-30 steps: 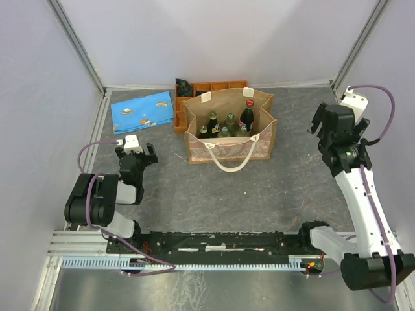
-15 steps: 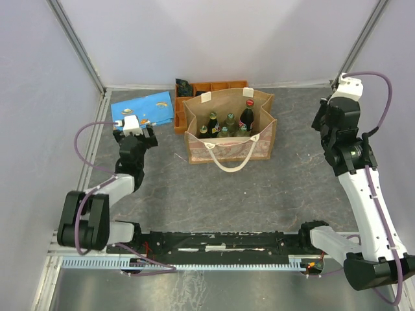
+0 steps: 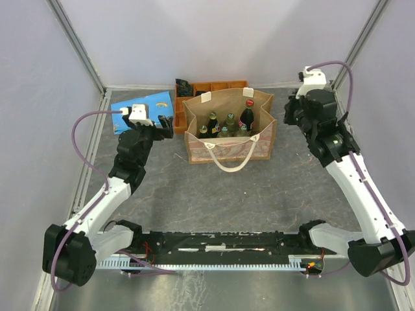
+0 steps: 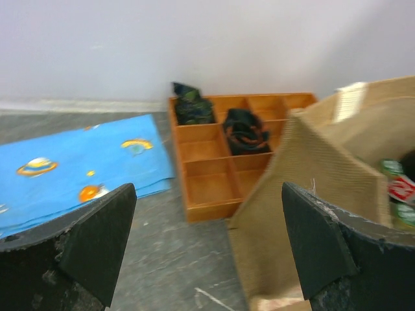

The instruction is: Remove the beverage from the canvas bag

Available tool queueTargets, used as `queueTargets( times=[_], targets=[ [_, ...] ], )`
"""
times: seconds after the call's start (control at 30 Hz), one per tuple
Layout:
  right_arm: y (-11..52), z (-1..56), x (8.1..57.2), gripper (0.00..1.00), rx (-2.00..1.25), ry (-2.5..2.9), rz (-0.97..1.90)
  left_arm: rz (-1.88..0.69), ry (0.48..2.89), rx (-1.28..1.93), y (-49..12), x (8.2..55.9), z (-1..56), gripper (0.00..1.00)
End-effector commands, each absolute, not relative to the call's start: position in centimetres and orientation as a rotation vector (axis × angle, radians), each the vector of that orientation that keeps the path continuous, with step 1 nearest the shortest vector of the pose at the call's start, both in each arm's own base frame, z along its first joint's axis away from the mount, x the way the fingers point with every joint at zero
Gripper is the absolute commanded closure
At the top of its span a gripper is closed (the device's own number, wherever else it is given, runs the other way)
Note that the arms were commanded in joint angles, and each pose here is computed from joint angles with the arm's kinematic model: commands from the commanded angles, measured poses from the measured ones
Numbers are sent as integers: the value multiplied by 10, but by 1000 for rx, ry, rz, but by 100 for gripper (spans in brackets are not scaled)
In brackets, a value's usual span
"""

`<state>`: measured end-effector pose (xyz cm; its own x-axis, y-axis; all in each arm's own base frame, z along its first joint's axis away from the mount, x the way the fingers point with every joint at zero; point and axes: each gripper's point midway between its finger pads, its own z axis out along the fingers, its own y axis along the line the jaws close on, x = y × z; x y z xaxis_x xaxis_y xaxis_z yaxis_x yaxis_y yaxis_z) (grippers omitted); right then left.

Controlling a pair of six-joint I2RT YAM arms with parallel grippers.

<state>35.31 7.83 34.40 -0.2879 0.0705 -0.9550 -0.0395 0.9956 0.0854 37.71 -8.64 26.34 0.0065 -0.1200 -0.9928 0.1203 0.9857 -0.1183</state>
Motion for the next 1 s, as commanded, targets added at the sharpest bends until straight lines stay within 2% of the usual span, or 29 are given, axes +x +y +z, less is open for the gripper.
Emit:
queueTargets(
  times=[0.0, 0.43, 0.63, 0.97],
  targets=[
    [115, 365, 360, 100, -75, 1795, 212, -354, 1453, 53, -124, 358, 316, 1],
    [180, 335, 374, 100, -225, 1858, 287, -568, 1411, 237, -185, 318, 349, 1],
    [190, 318, 375, 100, -244, 1894, 296, -596, 1501, 322, -201, 316, 326, 1],
    [199, 293, 373, 100, -285, 1942, 278, -626, 1567, 284, -210, 315, 311, 1]
  ],
)
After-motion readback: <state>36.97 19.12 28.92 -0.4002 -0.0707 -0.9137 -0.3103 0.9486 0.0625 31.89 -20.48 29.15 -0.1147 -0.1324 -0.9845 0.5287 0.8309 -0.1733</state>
